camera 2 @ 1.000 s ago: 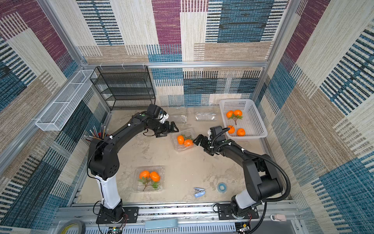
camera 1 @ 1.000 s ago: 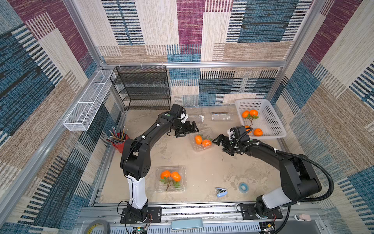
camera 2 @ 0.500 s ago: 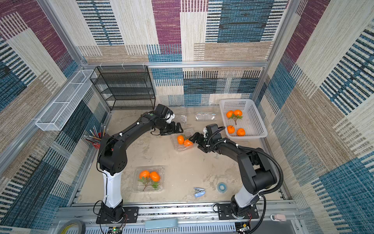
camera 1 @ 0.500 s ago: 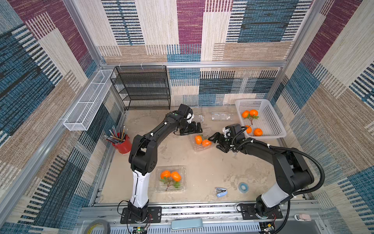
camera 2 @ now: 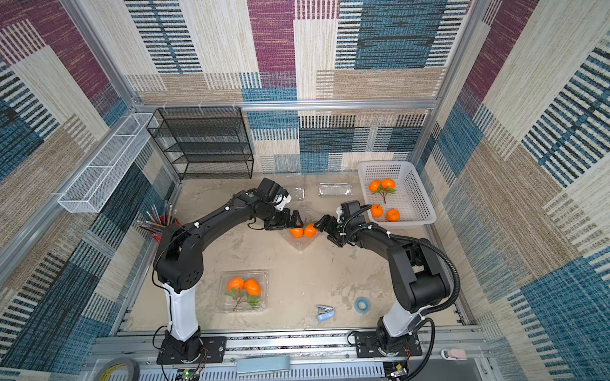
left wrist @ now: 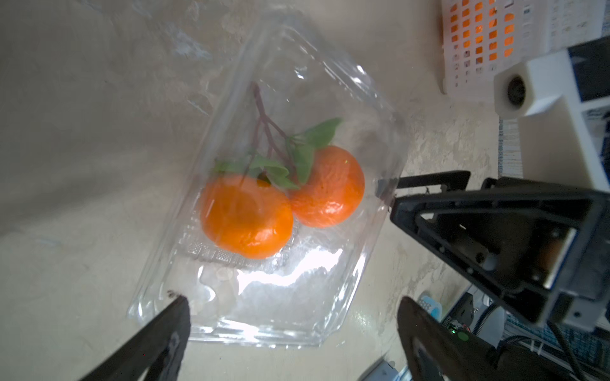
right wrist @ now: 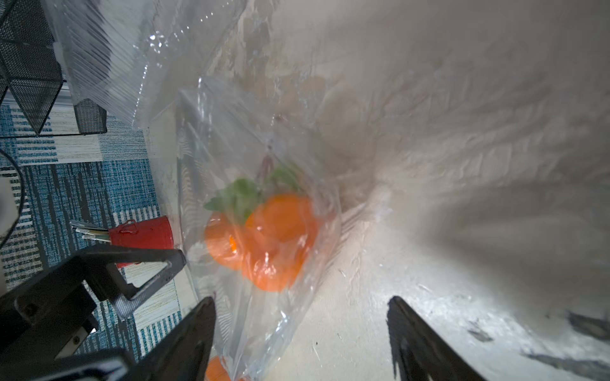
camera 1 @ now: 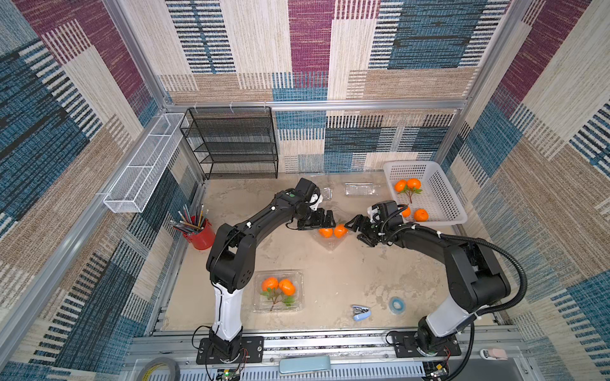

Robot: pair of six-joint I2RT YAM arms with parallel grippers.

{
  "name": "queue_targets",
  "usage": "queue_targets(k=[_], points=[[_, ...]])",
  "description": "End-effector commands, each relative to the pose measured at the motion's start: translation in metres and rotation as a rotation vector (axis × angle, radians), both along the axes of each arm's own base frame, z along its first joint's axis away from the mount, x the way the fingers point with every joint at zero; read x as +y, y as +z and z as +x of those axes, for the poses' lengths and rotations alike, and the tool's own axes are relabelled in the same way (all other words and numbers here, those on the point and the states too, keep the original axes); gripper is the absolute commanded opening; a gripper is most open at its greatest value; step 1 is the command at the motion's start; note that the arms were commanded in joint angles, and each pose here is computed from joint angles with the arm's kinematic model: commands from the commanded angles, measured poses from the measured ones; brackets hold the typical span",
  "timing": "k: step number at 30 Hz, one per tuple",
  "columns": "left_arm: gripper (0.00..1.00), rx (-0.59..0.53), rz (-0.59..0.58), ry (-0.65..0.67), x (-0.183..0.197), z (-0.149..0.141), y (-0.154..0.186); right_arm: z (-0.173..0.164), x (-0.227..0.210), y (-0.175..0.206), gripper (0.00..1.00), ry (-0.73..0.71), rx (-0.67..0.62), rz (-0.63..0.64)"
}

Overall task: Take oranges out of containers
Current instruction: Adjust the packing box at the center of the board, then open the packing box at the center of the board.

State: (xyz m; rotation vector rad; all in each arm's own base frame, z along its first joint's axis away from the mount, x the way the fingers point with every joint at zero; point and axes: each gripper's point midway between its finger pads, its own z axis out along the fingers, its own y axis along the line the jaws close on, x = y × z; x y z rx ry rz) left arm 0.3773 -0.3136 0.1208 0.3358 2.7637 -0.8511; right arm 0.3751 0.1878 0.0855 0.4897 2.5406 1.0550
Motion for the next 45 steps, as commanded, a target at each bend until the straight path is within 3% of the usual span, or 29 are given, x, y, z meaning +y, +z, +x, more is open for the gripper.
queue_targets(k=[1,8,12,17,21,31,45], points=[[0.99,0.017,-0.046,0.007,-0.009,-0.009,0.008,0.003,0.001,0.002,0.83,0.024,-0.014,0.004],[0.99,-0.001,-0.057,0.002,-0.008,-0.018,0.022,0.004,-0.005,0.007,0.84,0.03,-0.032,-0.001],[0.99,-0.016,-0.031,-0.006,-0.002,-0.02,0.03,-0.001,-0.011,0.019,0.9,0.028,-0.06,0.006],[0.99,-0.06,0.031,0.025,0.012,-0.008,0.034,-0.013,-0.002,0.038,0.96,0.069,-0.121,0.117],[0.99,-0.034,0.05,0.067,0.018,0.008,0.024,-0.018,0.007,0.036,0.97,0.092,-0.129,0.176],[0.99,0.05,-0.047,0.091,-0.002,0.024,0.013,-0.009,0.028,0.039,0.96,0.152,-0.149,0.228],[0.99,0.123,-0.112,0.118,-0.009,0.018,0.0,-0.011,0.043,0.043,0.94,0.197,-0.158,0.256]])
